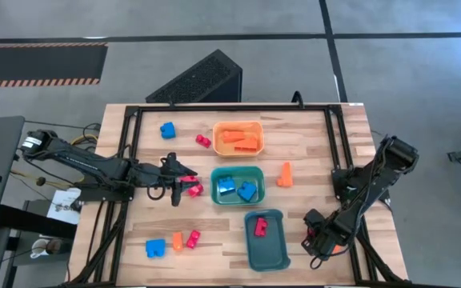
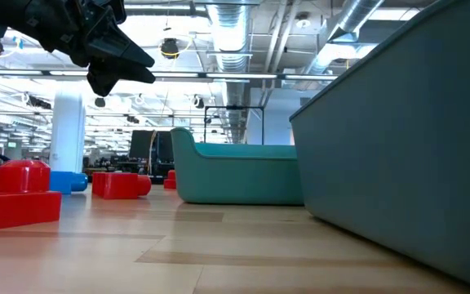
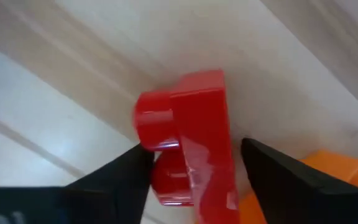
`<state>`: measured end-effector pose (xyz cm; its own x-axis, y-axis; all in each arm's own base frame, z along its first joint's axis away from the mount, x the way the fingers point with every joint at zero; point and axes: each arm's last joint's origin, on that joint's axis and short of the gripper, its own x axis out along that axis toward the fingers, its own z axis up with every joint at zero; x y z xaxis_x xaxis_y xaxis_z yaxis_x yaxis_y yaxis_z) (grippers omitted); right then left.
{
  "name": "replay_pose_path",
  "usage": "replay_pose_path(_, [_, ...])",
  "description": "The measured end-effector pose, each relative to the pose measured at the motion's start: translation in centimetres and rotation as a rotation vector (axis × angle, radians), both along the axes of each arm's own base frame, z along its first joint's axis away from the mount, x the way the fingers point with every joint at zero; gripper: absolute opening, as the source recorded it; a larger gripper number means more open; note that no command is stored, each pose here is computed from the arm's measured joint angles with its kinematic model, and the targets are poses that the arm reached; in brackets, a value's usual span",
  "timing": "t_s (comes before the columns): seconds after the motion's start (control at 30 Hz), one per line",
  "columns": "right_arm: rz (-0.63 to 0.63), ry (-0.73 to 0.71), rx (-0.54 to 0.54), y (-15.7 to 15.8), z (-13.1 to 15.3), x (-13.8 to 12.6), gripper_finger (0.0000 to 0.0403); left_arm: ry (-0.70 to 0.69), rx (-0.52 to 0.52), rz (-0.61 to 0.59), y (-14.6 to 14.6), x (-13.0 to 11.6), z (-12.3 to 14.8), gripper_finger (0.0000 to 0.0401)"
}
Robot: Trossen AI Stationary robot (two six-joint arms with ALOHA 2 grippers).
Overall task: Sort & place blocks by color
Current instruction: Put the red game piece into the blue bin
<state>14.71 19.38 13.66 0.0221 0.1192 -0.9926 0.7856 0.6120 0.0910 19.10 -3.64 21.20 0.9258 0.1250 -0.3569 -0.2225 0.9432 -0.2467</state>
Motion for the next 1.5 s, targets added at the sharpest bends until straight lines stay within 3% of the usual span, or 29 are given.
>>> replay_pose_path(0.2, [-0.002, -0.017, 0.010, -0.2, 0.5, 0.0, 0.0161, -0.002, 0.000, 0.001, 0.0, 0.0, 0.0, 0.0159])
replay_pose_path(0.23, [-0.003, -0.026, 0.007, -0.3, 0.7, -0.1, 0.0157, -0.002, 0.000, 0.002, 0.0, 0.0, 0.0, 0.0159])
replay_pose_path(0.47, [-0.047, -0.096, -0.039, -2.3, 3.3, -0.7, 0.0158, -0.002, 0.002, 0.006, 0.0, 0.0, 0.0, 0.0159])
replay_pose_path(0.57, [-0.081, -0.191, -0.069, -3.3, 4.4, -0.4, 0.0158, -0.002, 0.002, 0.007, 0.0, 0.0, 0.0, 0.0159])
replay_pose_path(0.77, [-0.010, -0.517, -0.052, -3.9, 6.1, 2.6, 0.0158, -0.004, 0.012, 0.030, 0.1, 0.0, 0.0, 0.0159])
replay_pose_path(0.93, [0.080, -0.690, -0.025, -3.9, 6.4, 5.8, 0.0158, -0.004, 0.012, 0.032, 0.1, 0.0, 0.0, 0.0159])
replay_pose_path(1.23, [0.223, -0.712, -0.021, -2.8, 7.4, 9.7, 0.0168, -0.001, 0.012, 0.031, 0.1, 0.0, 0.0, 0.0159])
replay_pose_path(1.5, [0.275, -0.661, 0.014, -1.8, 6.5, 10.9, 0.0187, -0.001, 0.010, 0.032, 0.1, 0.0, 0.0, 0.0159])
